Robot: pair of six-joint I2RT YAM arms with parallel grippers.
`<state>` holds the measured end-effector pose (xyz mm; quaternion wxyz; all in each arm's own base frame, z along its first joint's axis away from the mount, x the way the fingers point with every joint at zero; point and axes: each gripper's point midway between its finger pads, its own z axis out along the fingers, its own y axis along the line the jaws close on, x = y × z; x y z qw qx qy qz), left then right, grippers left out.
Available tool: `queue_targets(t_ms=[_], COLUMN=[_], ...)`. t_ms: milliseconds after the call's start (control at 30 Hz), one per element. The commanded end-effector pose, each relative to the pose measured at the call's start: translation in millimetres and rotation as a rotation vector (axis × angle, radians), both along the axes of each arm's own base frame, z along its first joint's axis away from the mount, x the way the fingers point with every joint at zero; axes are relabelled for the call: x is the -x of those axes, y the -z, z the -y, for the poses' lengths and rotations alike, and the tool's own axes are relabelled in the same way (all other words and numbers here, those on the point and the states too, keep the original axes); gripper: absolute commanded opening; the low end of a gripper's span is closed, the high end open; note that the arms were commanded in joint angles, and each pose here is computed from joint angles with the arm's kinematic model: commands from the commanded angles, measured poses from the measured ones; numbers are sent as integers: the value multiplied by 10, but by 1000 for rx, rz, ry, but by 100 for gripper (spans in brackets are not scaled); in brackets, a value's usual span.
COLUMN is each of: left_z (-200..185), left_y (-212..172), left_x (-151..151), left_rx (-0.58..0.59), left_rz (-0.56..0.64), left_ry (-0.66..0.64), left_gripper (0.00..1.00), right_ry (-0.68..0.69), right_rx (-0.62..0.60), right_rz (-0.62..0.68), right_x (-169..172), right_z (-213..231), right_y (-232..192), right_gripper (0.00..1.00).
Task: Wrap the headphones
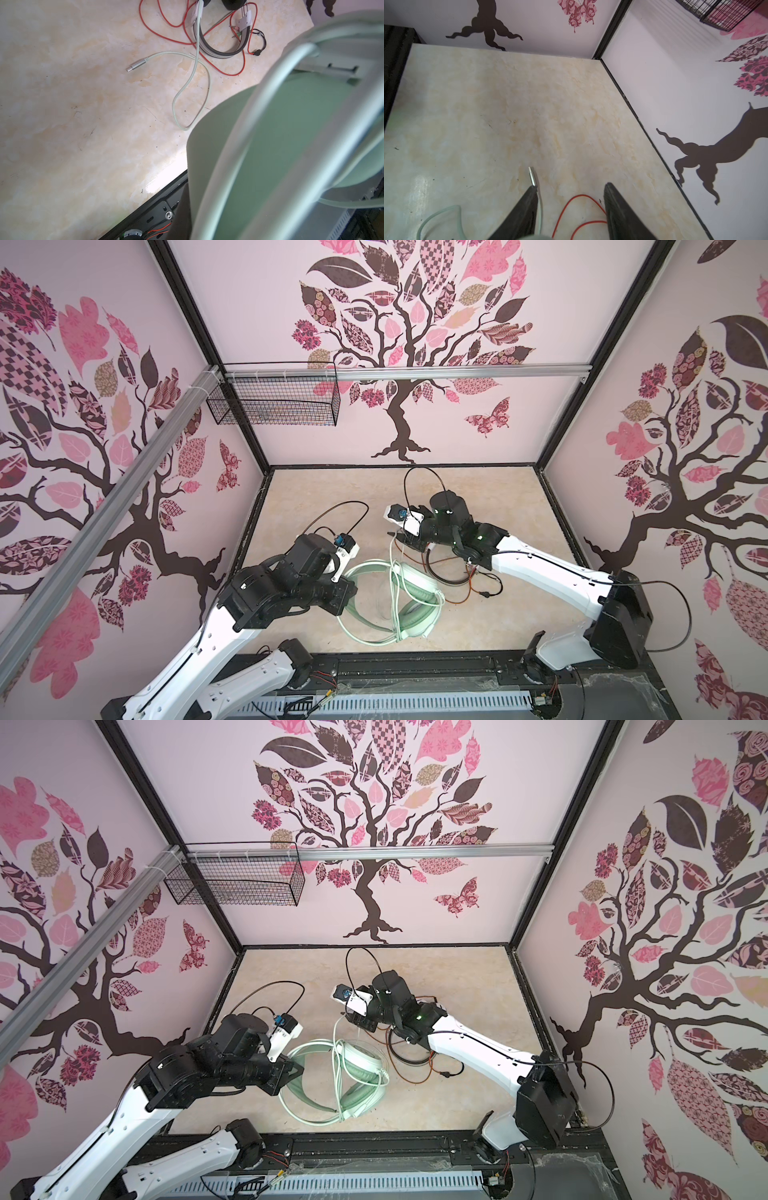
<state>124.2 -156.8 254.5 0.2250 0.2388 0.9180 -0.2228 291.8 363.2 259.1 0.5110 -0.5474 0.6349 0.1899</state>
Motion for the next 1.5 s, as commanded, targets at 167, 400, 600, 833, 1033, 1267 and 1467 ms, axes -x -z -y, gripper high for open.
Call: queue_targets(t_ms=[167, 400, 600, 833, 1033, 1267, 1467], left_z=[218, 240, 148, -42, -102, -317, -469], left_y=[-602, -1068, -1498, -1923, -2228, -2437, -2547], left_x=[46, -3, -191, -476, -612, -695, -716], left_rx=[224, 310, 320, 303, 307, 266, 246], left_rz=[76, 145, 255, 407, 486, 572, 625], left_ry=[45, 20, -71, -224, -283, -376, -433], left_gripper=[0, 0, 0, 0, 0, 0, 0], right_ry=[-127, -206, -199, -229, -250, -264, -228], right_rx=[-121, -231, -325, -378, -369, -366, -381], right_rz=[-208, -460, -638, -736, -793, -849, -870], right_x=[194, 357, 448, 722, 906, 1123, 1186], right_z=[-292, -504, -557, -593, -733, -788, -643], right_y=[214, 513, 739, 802, 948, 1129, 1242], right_gripper=[56, 56, 54, 55, 54, 53, 51])
